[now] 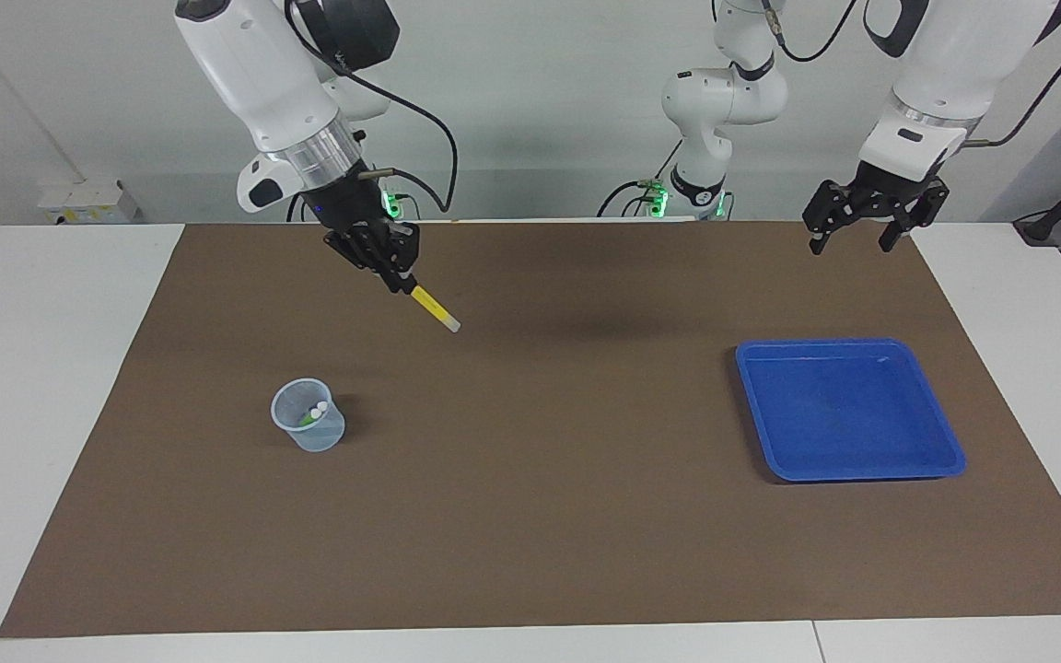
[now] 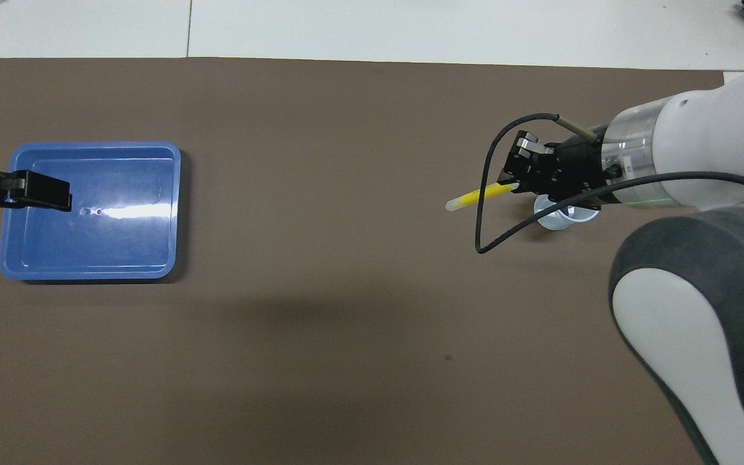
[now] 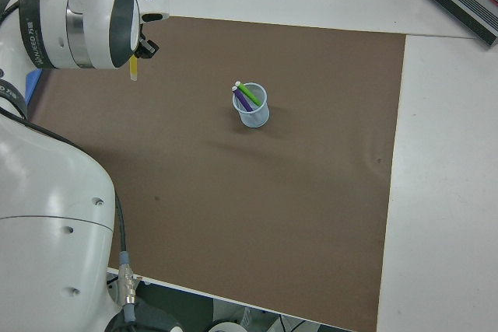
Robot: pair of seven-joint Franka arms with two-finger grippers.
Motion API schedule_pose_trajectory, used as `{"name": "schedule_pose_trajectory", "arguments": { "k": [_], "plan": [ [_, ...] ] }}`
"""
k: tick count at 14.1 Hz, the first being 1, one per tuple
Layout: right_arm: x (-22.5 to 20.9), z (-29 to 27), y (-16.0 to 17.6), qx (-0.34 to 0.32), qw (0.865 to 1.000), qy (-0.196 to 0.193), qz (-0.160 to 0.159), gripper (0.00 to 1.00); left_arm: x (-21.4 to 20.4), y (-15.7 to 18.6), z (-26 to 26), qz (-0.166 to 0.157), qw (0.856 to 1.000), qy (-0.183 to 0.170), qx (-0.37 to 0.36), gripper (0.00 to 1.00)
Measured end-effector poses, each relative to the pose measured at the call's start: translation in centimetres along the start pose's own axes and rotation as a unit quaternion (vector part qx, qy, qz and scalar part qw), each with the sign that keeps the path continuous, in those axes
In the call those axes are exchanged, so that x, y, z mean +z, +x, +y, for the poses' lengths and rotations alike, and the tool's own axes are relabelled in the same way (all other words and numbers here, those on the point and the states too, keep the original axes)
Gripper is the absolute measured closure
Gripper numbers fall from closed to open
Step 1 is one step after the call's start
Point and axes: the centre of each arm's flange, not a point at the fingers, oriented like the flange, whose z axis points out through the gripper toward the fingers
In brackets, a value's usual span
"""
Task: Right arm passes pens to left for tray arrangement
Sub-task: 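Lift the yellow pen out of the cup with the right gripper, then carry the yellow pen toward the left gripper while the left gripper approaches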
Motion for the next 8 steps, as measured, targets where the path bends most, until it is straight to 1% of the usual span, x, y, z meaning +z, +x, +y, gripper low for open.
{"name": "schedule_pose_trajectory", "arguments": {
  "k": [3, 5, 8],
  "plan": [
    [0.5, -2.6, -2.1, 0.011, 1.000, 0.014, 0.005, 0.81, 0.0, 0.0, 0.0, 0.000, 1.000, 0.000, 0.000, 0.00],
    [0.9, -4.1, -3.7, 0.003, 1.000, 0.017, 0.002, 0.81, 0.0, 0.0, 0.0, 0.000, 1.000, 0.000, 0.000, 0.00],
    [1.0, -6.2, -5.3, 0.009, 0.999, 0.045, 0.012, 0.81, 0.0, 0.0, 0.0, 0.000, 1.000, 0.000, 0.000, 0.00]
  ]
}}
